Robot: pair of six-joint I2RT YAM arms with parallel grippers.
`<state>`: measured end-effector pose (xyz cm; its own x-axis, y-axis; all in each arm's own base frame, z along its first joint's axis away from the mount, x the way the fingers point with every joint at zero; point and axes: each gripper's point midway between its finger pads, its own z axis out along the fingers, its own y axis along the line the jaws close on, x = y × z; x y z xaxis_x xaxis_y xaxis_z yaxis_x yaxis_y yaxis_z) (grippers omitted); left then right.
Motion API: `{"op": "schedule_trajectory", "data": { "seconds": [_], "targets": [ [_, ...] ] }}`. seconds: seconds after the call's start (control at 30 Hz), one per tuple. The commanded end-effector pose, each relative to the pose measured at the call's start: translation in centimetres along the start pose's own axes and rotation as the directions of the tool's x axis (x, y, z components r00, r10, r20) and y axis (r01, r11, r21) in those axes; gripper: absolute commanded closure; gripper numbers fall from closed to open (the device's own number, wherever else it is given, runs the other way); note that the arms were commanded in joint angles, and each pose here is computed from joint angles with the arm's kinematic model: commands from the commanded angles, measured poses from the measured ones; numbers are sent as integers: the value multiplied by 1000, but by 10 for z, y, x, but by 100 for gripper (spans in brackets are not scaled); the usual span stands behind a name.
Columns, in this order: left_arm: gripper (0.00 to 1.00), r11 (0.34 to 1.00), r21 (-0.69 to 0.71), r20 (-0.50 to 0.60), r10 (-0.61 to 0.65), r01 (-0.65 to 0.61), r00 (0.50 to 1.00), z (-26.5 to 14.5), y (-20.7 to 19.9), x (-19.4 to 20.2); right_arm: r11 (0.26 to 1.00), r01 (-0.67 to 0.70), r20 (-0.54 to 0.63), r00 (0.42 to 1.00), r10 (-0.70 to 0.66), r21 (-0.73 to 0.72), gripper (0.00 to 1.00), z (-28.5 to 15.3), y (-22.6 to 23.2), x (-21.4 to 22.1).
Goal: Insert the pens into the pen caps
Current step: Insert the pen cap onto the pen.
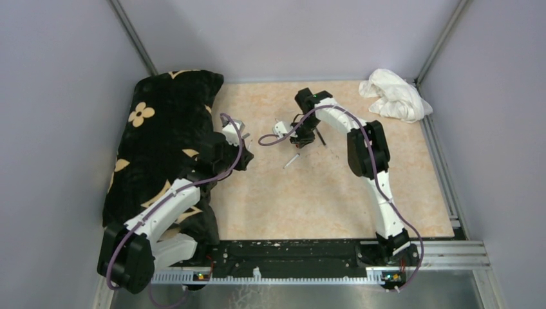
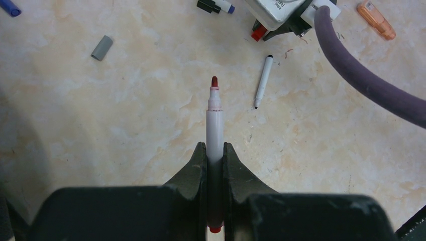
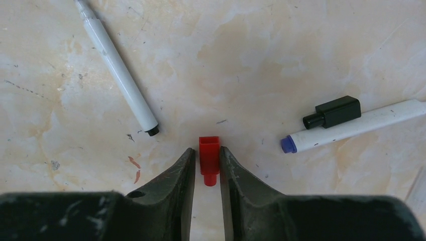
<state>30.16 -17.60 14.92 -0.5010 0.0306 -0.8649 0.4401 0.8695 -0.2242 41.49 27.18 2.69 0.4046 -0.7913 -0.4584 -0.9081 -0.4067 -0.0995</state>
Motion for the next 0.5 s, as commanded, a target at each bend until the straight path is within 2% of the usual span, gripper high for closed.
{"op": "schedule_trajectory", "data": {
  "seconds": [0.0, 0.23, 0.47],
  "targets": [
    [100, 999, 30, 1, 12, -12, 1000, 1, 0, 2, 999, -19, -35, 999, 18, -39, 79, 12, 7, 1],
    [100, 998, 69, 26, 8, -10, 1000, -7, -7, -4, 996, -90, -29, 995, 91, 20, 99, 6, -2, -3],
    [100, 984, 177, 137, -11, -14, 991, -25, -29, -26, 966, -229, 54, 973, 224, 123, 100, -20, -9, -23]
  ]
}}
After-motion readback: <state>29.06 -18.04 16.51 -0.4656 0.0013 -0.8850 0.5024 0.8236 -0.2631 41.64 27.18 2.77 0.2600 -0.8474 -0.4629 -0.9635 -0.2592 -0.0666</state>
